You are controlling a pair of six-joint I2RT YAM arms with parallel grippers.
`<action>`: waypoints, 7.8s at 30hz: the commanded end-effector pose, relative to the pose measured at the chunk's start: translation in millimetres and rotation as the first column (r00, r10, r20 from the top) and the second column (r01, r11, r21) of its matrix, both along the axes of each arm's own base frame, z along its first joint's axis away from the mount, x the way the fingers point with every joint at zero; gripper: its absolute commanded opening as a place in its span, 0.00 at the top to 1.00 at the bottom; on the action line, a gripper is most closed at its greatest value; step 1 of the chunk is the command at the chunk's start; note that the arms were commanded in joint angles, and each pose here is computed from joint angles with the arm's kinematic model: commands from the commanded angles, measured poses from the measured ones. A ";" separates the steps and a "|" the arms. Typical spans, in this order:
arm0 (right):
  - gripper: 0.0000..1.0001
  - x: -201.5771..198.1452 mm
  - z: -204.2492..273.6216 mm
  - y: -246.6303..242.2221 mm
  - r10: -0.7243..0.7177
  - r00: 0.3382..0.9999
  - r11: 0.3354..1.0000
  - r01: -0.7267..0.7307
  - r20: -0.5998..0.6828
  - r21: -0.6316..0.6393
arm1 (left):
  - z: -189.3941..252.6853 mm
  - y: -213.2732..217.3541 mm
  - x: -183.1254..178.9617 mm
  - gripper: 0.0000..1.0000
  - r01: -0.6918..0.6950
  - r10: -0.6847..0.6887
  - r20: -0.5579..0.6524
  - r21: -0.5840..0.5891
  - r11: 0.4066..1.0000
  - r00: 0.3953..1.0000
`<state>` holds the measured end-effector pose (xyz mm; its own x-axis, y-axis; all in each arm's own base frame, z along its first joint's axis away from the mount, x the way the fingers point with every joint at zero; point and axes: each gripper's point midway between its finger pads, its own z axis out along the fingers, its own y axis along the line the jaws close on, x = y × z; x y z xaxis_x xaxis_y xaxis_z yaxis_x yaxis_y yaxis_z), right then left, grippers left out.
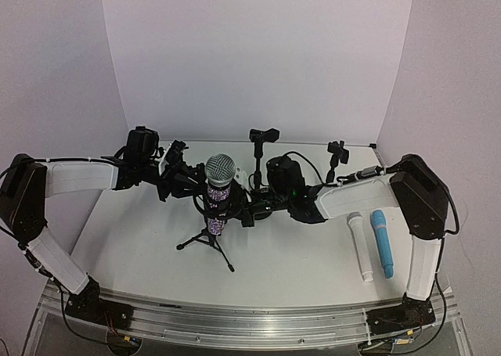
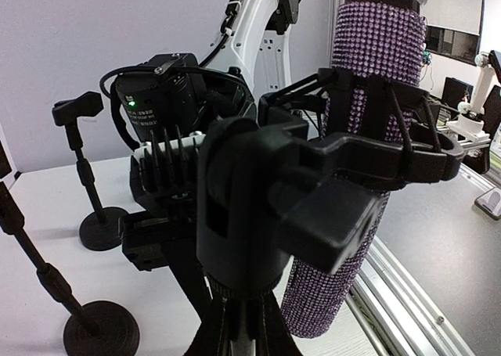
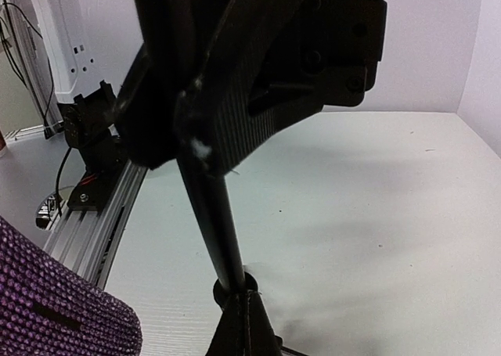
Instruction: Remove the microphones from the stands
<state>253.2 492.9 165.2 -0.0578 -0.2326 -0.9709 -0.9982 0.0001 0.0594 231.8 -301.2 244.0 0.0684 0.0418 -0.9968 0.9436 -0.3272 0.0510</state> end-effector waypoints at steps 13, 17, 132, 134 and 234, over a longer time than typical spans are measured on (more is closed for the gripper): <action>0.32 6.1 7.4 -40.3 -0.405 0.537 0.901 0.374 -0.740 -0.221 | -1.9 3.1 -10.0 1.00 0.094 -0.088 0.108 -0.049 0.994 0.990; 0.33 3.2 2.3 -31.9 -0.387 0.290 0.895 0.347 -0.875 -0.280 | -0.2 -0.8 1.2 1.00 0.111 -0.105 0.101 -0.059 0.992 0.989; 0.43 21.2 -16.4 -26.6 -0.272 0.068 0.959 0.102 -0.960 -0.265 | -11.4 -5.9 2.8 1.00 -0.048 0.048 -0.003 -0.013 0.999 0.999; 0.42 26.5 -6.1 -19.7 -0.211 0.039 0.972 0.111 -0.977 -0.205 | -10.7 -7.0 0.6 1.00 -0.044 0.044 0.009 -0.014 0.999 0.999; 1.00 -48.9 -62.4 5.4 -0.049 0.977 0.921 0.124 0.207 -0.369 | -23.6 -17.0 10.2 1.00 -0.071 0.071 0.008 -0.006 0.997 0.997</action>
